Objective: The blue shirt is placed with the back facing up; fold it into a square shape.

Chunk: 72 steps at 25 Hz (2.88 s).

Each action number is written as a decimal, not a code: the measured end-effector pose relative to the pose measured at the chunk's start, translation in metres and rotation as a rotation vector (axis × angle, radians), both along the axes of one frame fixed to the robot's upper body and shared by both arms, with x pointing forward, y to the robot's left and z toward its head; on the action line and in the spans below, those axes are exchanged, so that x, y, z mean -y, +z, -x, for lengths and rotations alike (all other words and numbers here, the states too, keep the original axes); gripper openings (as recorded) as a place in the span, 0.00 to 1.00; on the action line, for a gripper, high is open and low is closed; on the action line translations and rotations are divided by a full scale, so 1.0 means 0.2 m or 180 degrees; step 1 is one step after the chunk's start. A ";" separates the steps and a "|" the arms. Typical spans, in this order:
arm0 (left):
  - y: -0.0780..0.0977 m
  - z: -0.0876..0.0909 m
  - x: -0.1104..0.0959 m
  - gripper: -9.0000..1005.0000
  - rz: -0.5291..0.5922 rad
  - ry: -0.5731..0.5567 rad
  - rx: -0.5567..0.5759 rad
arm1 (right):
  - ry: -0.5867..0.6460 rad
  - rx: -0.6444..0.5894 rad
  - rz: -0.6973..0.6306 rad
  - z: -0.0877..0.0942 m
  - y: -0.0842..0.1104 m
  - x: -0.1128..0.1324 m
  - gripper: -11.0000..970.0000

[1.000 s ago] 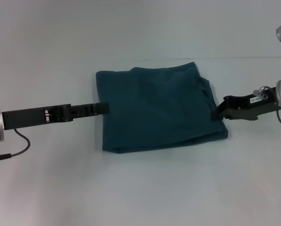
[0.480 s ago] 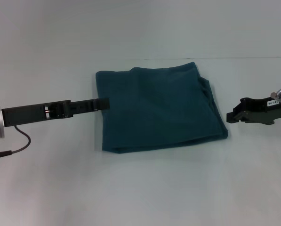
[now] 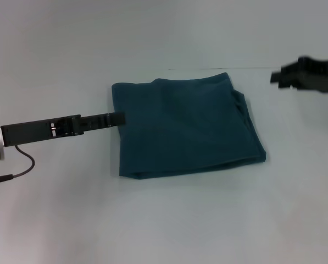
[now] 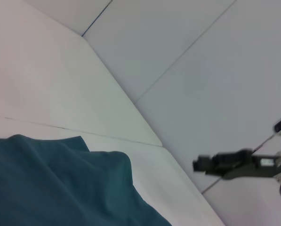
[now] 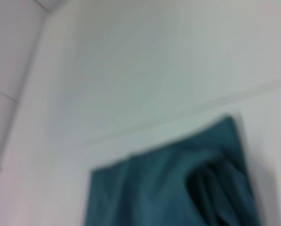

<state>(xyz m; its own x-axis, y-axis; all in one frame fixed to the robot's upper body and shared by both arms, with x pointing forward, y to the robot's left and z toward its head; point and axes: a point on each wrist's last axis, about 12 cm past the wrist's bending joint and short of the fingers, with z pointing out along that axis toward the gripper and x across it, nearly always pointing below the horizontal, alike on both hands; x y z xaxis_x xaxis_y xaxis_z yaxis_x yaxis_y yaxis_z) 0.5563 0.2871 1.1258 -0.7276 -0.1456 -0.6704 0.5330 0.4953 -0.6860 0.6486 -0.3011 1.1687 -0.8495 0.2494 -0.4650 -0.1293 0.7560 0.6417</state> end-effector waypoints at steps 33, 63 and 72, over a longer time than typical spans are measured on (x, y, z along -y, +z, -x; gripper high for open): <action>0.01 -0.03 -0.04 0.93 0.0162 0.0285 0.0016 | 0.0003 0.0307 0.0757 -0.23 -0.13 -0.46 0.68; 0.00 -0.05 -0.04 0.93 0.0175 0.0376 0.0058 | -0.0025 0.0334 0.0903 -0.24 -0.20 -0.61 0.51; 0.00 -0.05 -0.05 0.93 0.0176 0.0383 0.0052 | 0.0014 0.0341 0.0907 -0.24 -0.20 -0.61 0.23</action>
<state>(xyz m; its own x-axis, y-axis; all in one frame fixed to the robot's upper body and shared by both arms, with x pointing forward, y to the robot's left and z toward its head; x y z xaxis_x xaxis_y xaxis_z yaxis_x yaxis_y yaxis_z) 0.5667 0.2964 1.1249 -0.6917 -0.2682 -0.6705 0.4832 0.5181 -0.7057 0.6962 -0.1788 1.1293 -0.7925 0.0924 -0.6028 -0.1886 0.9029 0.3863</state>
